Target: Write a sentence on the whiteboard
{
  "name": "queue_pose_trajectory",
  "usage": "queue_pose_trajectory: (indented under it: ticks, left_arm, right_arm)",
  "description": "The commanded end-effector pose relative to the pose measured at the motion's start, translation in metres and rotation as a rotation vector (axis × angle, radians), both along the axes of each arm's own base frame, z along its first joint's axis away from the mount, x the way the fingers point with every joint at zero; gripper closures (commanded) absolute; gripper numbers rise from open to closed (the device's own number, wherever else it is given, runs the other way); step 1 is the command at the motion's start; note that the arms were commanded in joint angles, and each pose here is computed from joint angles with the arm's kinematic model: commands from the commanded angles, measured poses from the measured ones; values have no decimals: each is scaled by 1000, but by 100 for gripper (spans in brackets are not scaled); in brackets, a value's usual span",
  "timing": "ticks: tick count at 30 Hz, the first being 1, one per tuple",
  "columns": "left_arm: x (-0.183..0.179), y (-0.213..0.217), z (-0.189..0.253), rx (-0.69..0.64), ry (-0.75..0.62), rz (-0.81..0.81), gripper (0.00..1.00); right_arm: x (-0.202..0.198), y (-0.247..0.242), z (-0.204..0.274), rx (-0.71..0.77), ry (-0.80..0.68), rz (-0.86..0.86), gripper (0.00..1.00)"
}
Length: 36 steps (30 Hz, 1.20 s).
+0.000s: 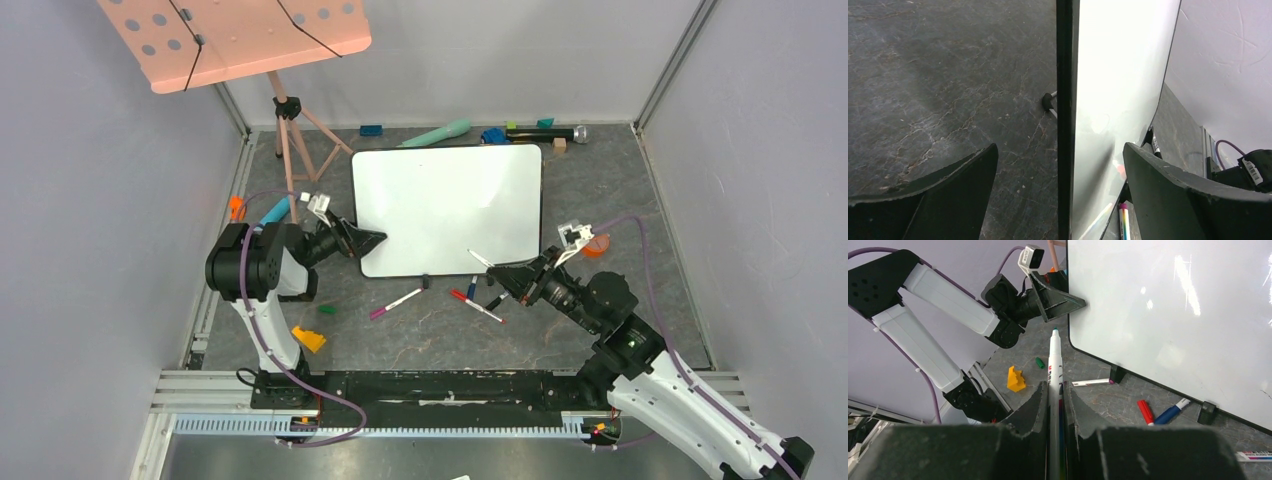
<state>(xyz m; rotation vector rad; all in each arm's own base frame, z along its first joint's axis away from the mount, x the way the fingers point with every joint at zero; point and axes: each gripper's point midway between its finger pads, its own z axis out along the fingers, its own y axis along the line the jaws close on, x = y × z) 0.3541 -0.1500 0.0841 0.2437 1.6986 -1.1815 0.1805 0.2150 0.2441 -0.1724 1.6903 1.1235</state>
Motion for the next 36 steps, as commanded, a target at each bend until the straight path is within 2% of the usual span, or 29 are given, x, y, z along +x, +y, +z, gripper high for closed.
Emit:
queue_pose_trajectory:
  ticks: [1,7,12,13,17,21,25,28,36]
  left_arm:
    - [-2,2,6,36,-103,8,0]
    - [-4,-9,10,61,-153,-10,2]
    - [2,-22,11,70,-203,-109,1]
    - [3,-22,10,70,-199,-110,2]
    - [9,-19,6,67,-182,-71,17]
    - [12,-20,3,62,-169,-73,15]
    - [13,-27,0,53,-175,-160,22]
    - [14,-29,-1,70,-205,-168,24]
    - [7,-35,-2,67,-204,-217,24]
  right_arm:
    - [3,-4,16,-9,-37,-23,100]
    - [4,-3,17,-19,-44,-19,100]
    - [5,-3,15,-18,-44,-25,100]
    - [5,-4,14,-17,-42,-27,100]
    - [4,-5,13,-8,-40,-28,100]
    - [3,-6,12,-10,-44,-28,100]
    - [2,-7,15,-14,-55,-31,100]
    - [2,-8,14,-16,-55,-31,100]
    - [3,-6,15,-14,-53,-29,100]
